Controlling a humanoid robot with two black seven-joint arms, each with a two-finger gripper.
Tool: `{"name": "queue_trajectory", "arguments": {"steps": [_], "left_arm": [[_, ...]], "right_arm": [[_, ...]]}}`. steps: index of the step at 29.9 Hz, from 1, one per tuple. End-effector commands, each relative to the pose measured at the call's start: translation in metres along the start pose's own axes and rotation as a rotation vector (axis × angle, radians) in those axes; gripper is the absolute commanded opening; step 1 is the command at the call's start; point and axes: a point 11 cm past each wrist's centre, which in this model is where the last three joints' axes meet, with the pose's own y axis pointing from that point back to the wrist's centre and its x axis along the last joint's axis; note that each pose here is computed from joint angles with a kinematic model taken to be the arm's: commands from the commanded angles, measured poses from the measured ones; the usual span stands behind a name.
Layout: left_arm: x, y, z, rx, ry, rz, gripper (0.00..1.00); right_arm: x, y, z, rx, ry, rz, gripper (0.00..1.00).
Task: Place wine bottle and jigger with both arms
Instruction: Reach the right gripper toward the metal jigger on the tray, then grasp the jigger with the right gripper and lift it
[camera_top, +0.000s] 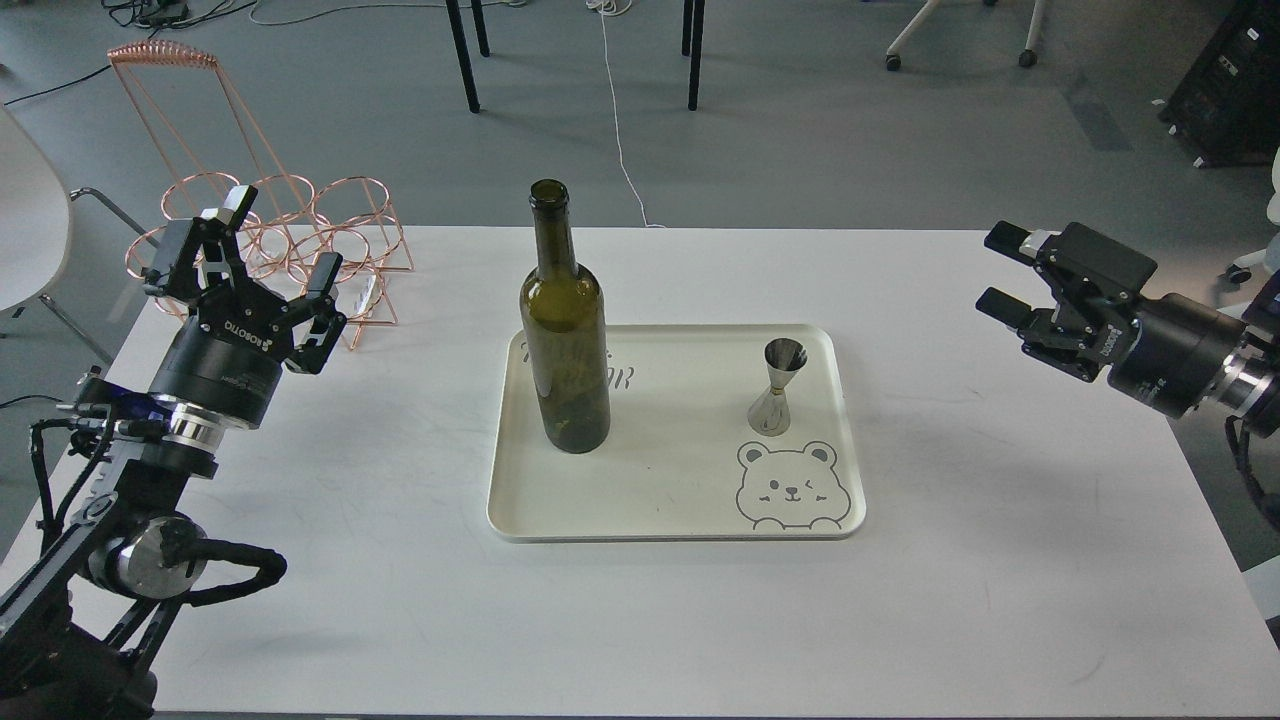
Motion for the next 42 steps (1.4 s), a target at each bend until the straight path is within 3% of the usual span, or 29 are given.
{"name": "queue_trajectory", "arguments": {"steps": [1,7,15,23,36,39,42], "left_arm": [[-0.002,-0.001,0.001,-0.006,-0.002,-0.008,0.98],[-0.007,0.000,0.003,-0.011,0.001,-0.019,0.98],[-0.013,0.000,0.006,-0.023,0.009,-0.033,0.98],[-0.016,-0.001,0.006,-0.028,0.013,-0.038,0.98],[-0.015,0.000,0.008,-0.032,0.013,-0.036,0.98],[-0.014,0.000,0.008,-0.034,0.012,-0.034,0.98],[-0.014,-0.001,0.009,-0.036,0.012,-0.035,0.98]], "right_arm": [[-0.022,-0.005,0.010,-0.072,0.327,-0.069,0.97],[-0.047,0.000,0.054,-0.136,0.677,-0.043,0.97],[-0.081,-0.044,0.070,-0.006,0.971,0.083,0.96],[-0.110,-0.074,0.087,0.008,1.053,-0.009,0.94],[-0.139,-0.136,0.087,0.011,0.979,0.013,0.92],[-0.140,-0.142,0.086,0.011,0.979,0.010,0.86],[-0.138,-0.145,0.085,0.011,0.983,0.013,0.71]]}}
